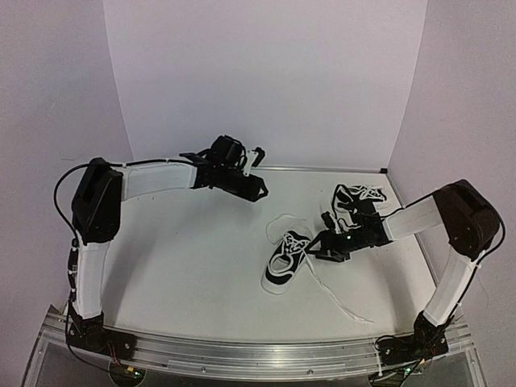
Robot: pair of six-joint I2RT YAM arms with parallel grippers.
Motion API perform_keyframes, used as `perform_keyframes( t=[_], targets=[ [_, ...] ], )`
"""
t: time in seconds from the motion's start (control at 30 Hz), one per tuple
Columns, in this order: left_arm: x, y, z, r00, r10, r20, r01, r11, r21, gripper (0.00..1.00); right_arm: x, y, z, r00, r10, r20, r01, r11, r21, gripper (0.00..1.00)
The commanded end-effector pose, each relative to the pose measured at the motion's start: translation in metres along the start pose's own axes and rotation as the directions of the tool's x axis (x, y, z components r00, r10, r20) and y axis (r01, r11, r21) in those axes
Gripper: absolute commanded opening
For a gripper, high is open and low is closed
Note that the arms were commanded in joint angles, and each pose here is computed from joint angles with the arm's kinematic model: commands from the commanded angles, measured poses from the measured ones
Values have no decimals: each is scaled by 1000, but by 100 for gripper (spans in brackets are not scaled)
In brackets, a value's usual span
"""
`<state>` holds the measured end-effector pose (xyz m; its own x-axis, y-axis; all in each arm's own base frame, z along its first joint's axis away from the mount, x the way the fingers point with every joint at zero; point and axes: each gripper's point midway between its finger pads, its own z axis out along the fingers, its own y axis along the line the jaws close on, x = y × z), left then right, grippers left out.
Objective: Tie the shoes
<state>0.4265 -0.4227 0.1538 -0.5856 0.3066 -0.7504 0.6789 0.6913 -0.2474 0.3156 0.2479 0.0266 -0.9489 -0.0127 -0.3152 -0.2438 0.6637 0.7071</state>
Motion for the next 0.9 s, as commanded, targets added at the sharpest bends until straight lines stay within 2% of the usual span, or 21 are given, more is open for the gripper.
perform_keyframes(
  t=[0.0, 0.13, 0.37, 0.47, 0.57, 0.7, 0.73, 0.87],
  targets=[
    [35, -2, 40, 991, 40, -127, -50, 996, -71, 49, 6, -1, 2, 1000, 15, -10, -15, 1000, -11, 60],
    [44, -9, 57, 988, 66, -137, -70, 997, -25, 50, 9, -1, 2, 1000, 21, -10, -22, 999, -23, 59],
    [77, -2, 85, 965, 116, -237, -131, 990, -52, 49, 9, 4, 9, 1000, 18, -19, -19, 999, -42, 58],
    [88, 3, 95, 951, 135, -277, -163, 983, -81, 46, 9, 4, 14, 999, 22, -25, -23, 999, -39, 58],
    [98, 13, 102, 926, 185, -331, -241, 960, -139, 35, 9, 6, 18, 999, 27, -25, -28, 999, -40, 57],
    [102, 25, 95, 910, 190, -370, -277, 940, -198, 6, 3, 11, 27, 1000, 25, -18, -26, 999, -45, 56],
    [100, 31, 89, 913, 179, -368, -271, 938, -217, 2, 1, 12, 31, 1000, 23, -18, -24, 999, -46, 56],
    [88, 54, 57, 953, 62, -298, -148, 950, -275, 0, -13, 22, 48, 1000, 9, -10, -9, 998, -63, 53]
  ],
)
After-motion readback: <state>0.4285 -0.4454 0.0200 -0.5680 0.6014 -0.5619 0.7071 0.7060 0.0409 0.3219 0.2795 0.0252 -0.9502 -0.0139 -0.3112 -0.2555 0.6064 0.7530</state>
